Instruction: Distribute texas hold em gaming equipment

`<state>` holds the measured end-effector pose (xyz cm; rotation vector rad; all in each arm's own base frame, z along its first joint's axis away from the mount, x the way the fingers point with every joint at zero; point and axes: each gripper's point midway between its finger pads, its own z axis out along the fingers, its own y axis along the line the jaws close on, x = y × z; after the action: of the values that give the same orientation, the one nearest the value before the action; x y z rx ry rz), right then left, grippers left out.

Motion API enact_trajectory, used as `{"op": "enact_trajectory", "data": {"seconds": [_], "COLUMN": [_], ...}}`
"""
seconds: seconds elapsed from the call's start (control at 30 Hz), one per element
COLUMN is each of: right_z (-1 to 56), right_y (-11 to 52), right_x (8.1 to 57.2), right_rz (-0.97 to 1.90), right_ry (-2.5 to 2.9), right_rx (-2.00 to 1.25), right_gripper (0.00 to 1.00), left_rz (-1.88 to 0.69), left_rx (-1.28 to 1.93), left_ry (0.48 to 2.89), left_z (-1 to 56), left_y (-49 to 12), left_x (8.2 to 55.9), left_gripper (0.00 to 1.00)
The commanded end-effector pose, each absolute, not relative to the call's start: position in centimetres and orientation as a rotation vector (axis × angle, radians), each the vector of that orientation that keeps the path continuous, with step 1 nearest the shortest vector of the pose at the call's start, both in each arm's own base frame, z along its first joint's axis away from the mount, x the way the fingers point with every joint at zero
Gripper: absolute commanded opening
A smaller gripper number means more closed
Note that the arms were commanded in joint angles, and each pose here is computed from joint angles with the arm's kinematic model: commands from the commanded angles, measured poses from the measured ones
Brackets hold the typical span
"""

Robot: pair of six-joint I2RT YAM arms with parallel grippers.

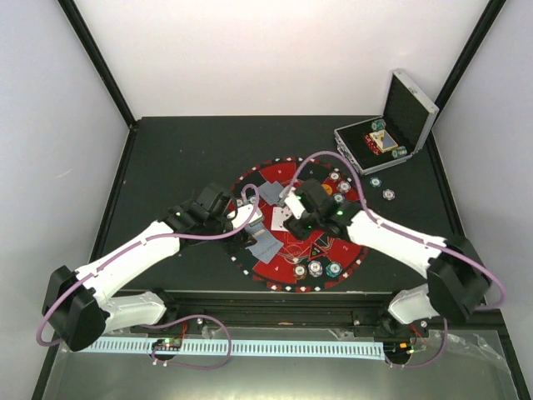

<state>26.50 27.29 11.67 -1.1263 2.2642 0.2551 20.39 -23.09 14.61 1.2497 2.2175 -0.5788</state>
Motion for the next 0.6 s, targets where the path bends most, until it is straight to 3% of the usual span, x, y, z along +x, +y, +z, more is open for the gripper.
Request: {"op": "enact_trajectory", "data": {"seconds": [0.0, 0.13, 0.27, 0.57], "right_z": [15.0, 19.6, 22.0, 20.1], "right_y": [26.4, 26.4, 28.4, 32.1], "right_x": [26.8, 25.9, 23.2, 19.5], "right_rz": [0.538, 0.889, 1.193, 1.5], "right_ry": [2.212, 2.062, 1.988, 2.035], "right_rx": [-0.882, -0.697, -0.712, -0.973], "right_gripper": [0.62, 0.67, 0.68, 0.64], "left_rz": [-0.652, -0.696, -0.735, -0.776], "left_rx": [1.253, 1.29, 1.331, 1.384], "left_ry": [2.131, 2.107, 2.095, 2.075], "left_z": [16.8, 16.8, 16.7, 16.6], "left_y": [-24.1, -24.6, -25.4, -26.3], "left_x": [20.2, 19.6, 18.8, 17.5], "left_gripper": [0.39, 0.39, 0.39, 0.39]}}
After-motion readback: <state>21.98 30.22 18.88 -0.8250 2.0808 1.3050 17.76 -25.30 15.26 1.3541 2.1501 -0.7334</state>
